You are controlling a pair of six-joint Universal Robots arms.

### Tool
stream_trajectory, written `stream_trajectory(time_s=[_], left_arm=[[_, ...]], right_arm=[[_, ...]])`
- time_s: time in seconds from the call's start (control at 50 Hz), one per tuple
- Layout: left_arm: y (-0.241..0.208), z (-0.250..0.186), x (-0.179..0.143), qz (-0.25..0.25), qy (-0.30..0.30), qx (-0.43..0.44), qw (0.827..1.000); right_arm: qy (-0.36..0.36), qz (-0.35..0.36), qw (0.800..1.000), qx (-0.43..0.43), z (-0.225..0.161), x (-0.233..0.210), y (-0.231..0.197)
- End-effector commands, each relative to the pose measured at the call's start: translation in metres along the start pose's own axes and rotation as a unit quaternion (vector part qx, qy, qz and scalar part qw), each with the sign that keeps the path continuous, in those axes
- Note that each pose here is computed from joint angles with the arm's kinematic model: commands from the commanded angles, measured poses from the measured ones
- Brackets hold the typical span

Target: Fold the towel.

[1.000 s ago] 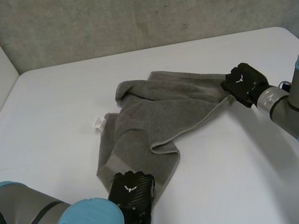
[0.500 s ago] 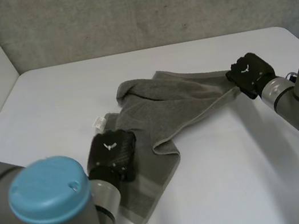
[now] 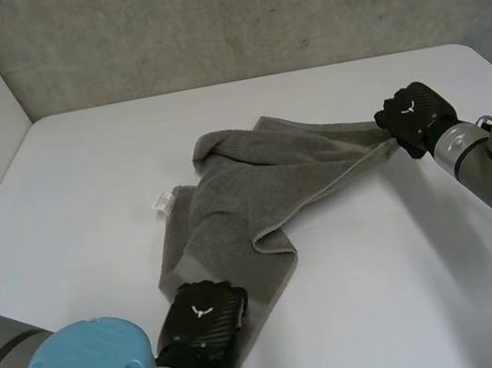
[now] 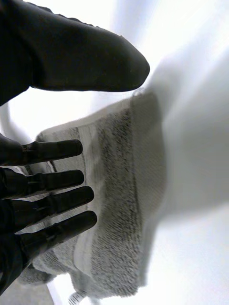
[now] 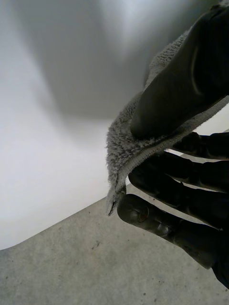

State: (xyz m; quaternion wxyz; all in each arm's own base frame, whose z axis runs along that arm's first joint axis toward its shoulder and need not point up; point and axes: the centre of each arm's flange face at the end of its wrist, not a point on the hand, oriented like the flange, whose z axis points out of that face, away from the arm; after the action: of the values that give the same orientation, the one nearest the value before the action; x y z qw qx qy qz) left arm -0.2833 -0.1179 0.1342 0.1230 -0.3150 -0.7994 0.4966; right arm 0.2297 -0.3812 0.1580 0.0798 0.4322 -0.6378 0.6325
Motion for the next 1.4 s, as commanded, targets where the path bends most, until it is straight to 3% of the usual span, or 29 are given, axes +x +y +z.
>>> stream_trajectory(time_s=[0.02,1.4], left_arm=[[0.003,0.005,-0.005,-0.004,-0.009,-0.005,1.0],[0.018,0.013,0.003,0.003,-0.001,-0.005,1.0]], right_arm=[[-0.001,-0.001,1.0,-0.002,0.0,-0.001,0.001],[-0.005,-0.002,1.0,-0.007,0.0,-0.006,0.004]])
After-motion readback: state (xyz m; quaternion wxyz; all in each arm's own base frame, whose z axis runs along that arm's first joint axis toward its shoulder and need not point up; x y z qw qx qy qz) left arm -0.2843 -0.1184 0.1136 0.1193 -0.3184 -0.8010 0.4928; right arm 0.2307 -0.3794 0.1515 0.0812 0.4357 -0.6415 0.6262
